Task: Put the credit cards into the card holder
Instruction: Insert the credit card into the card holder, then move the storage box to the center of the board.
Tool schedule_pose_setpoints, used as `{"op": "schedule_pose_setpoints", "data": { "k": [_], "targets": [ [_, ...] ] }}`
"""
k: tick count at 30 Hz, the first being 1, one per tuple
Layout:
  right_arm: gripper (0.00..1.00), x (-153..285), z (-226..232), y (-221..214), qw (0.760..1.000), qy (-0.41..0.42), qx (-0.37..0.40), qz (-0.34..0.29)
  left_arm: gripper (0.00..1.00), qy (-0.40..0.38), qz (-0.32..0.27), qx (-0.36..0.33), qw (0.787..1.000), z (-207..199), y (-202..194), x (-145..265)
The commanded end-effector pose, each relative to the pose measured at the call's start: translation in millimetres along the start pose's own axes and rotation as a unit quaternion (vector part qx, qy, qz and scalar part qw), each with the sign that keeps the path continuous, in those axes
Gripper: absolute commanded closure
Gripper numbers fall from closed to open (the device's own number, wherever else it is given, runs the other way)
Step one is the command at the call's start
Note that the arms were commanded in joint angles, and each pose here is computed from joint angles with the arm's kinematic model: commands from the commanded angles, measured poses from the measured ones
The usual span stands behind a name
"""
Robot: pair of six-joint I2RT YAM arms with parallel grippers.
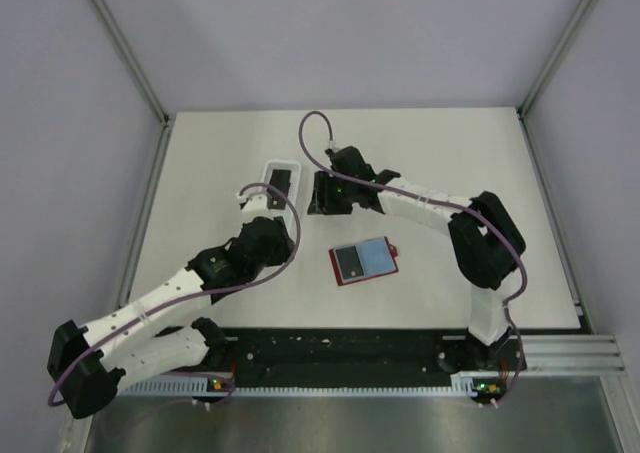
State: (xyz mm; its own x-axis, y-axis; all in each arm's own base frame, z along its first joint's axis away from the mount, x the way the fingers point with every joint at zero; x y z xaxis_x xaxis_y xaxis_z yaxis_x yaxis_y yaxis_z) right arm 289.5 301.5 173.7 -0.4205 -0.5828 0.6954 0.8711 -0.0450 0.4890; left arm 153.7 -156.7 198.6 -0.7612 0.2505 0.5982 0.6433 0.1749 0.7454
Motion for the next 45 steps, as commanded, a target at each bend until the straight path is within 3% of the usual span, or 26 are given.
{"op": "schedule_pose_setpoints", "data": {
  "k": [1, 15, 29, 45],
  "targets": [
    [0.48, -25.9, 36.4, 11.1, 0.998, 0.053, -0.016, 0.007, 0.48, 0.049, -0.027, 0.013, 0.998, 19.3, -1.2, 13.5],
    [0.47, -85.8, 54.5, 14.8, 0.998, 0.043, -0.049, 0.009, 0.50, 0.047, -0.045, 0.015, 0.998, 29.0, 0.9, 29.9],
    [0.80, -101.8, 50.7, 19.2, 0.999, 0.023, -0.042, -0.001, 0.52, 0.057, -0.052, 0.011, 0.997, 36.7, -1.9, 32.1],
    [0.97, -68.1, 11.2, 52.2, 1.000, 0.022, 0.015, -0.015, 0.57, 0.050, -0.046, -0.001, 0.998, 34.4, 1.1, 21.4]
  ]
}}
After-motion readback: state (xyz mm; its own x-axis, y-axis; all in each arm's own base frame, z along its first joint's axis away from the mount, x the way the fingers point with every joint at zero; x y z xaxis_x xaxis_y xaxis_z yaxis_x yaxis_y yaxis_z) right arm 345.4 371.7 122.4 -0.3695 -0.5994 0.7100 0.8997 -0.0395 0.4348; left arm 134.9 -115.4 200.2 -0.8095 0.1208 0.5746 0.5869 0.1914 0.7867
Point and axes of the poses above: each gripper's point midway between its finger pads, its own x axis back along the fingers, its own z axis along the line the jaws close on, y = z × x, the point moved 10 cm from there along x, back along the fingers, and after that the axes turned 3 degrees about -x, right-handed, at the moved point
